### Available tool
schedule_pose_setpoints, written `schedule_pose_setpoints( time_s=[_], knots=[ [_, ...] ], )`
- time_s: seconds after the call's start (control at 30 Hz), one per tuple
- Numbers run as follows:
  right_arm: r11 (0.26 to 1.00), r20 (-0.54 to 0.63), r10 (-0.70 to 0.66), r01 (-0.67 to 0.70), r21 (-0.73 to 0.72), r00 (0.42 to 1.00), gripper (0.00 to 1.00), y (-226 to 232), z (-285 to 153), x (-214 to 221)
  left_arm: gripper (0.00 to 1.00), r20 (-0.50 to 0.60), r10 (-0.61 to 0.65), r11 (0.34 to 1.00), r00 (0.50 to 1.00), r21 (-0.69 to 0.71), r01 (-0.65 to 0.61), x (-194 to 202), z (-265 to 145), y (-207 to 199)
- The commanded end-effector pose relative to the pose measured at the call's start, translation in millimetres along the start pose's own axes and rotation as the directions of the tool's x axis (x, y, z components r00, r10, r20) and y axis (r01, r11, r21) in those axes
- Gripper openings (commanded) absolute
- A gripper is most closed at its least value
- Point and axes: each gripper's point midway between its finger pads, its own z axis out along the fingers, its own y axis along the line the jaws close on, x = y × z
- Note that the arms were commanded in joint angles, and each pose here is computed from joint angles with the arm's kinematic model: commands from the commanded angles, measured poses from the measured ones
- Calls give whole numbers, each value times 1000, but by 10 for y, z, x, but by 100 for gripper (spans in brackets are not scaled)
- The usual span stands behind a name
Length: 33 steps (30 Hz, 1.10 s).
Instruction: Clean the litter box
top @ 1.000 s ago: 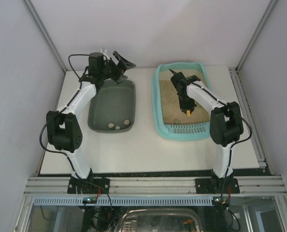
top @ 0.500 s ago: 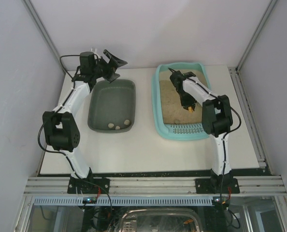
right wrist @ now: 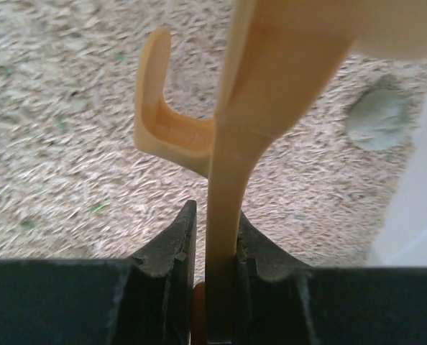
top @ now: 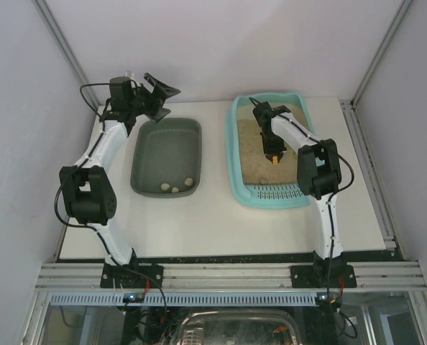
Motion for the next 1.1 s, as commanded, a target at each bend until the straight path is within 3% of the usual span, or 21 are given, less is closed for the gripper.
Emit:
schedule_pose_setpoints(
  time_s=[0.0, 0.17, 0.37, 0.5, 0.9, 1.07],
  knots=[
    [949, 95, 26, 5, -316, 995, 0, 332, -483, -94, 100, 19, 7, 999, 1000, 41, -8, -86, -74, -112],
    [952, 127, 71, -30, -303, 989, 0, 124, -651, -15, 100, 26, 12, 999, 1000, 49, -13, -131, -111, -142],
    [954, 100, 130, -96, -285, 986, 0, -114, -439, 71, 100, 28, 14, 999, 1000, 49, -15, -136, -107, -140],
    [934, 84, 130, -93, -344, 988, 0, 3, -339, 17, 100, 12, 18, 999, 1000, 47, -18, -110, -57, -98],
    [898, 11, 35, -27, -440, 999, 0, 426, -47, 58, 100, -76, 186, 982, 980, -12, -187, 199, 39, -243],
    [891, 10, 29, -21, -454, 1000, 0, 502, -10, -1, 100, -110, 181, 983, 977, -12, -184, 298, 96, -230]
  ],
)
